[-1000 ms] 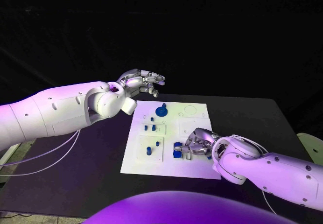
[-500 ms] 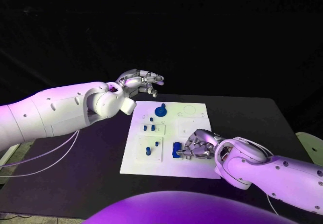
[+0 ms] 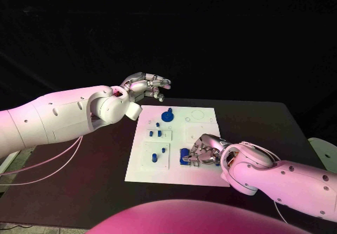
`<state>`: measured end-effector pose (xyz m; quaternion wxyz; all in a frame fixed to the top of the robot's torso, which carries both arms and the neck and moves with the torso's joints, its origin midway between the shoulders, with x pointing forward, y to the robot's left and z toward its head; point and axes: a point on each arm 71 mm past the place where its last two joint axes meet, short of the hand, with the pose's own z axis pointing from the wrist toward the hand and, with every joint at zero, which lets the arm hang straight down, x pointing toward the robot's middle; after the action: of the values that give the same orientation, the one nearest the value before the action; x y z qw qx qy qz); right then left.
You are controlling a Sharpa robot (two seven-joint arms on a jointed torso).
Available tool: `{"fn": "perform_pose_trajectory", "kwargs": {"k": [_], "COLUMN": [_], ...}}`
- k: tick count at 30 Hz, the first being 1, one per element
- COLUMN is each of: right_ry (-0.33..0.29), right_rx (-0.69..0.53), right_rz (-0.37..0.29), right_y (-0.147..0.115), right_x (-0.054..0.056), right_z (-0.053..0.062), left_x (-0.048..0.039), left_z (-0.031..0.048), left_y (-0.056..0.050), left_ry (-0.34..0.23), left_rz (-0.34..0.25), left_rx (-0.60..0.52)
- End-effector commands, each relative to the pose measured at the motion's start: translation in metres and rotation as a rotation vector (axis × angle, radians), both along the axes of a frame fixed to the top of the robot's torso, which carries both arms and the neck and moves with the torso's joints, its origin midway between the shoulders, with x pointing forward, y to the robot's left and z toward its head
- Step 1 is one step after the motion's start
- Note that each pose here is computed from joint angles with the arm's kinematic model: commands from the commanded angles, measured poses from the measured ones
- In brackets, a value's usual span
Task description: Assemble the parts on the task board
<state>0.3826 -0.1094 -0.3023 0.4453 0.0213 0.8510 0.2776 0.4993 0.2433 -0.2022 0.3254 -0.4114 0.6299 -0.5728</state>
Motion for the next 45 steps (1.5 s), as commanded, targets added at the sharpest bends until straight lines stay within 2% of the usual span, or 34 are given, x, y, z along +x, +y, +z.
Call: {"fn": "perform_pose_trajectory", "kwargs": {"k": [1,15,22,34,40,45], "right_ry": [-0.002,-0.009,-0.046,-0.093,-0.107,-0.101], "right_rx": [-0.028,-0.027,0.014,0.0,-0.055,-0.081], "right_rz": [0.014,0.015,-0.019,-0.158,-0.209,-0.229], "right_y": [-0.002,-0.007,-0.014,-0.074,-0.104,-0.116], "right_x": [0.001,0.0,-0.002,-0.002,-0.001,-0.003], "right_z": [-0.002,-0.001,0.004,0.013,0.012,0.006], "left_x": [-0.0005,-0.0007,-0.0008,-0.0018,-0.0025,-0.0029], "left_z": [0.001,0.0009,0.0007,0.0008,0.0003,-0.0002], "left_y": [-0.002,-0.001,0.0,0.004,0.005,0.005], "left_ry": [-0.004,-0.002,-0.002,-0.007,-0.007,-0.007], "left_rz": [-0.016,-0.015,-0.014,-0.005,-0.002,-0.003], "left_rx": [-0.007,-0.006,-0.005,-0.004,-0.003,-0.004]}}
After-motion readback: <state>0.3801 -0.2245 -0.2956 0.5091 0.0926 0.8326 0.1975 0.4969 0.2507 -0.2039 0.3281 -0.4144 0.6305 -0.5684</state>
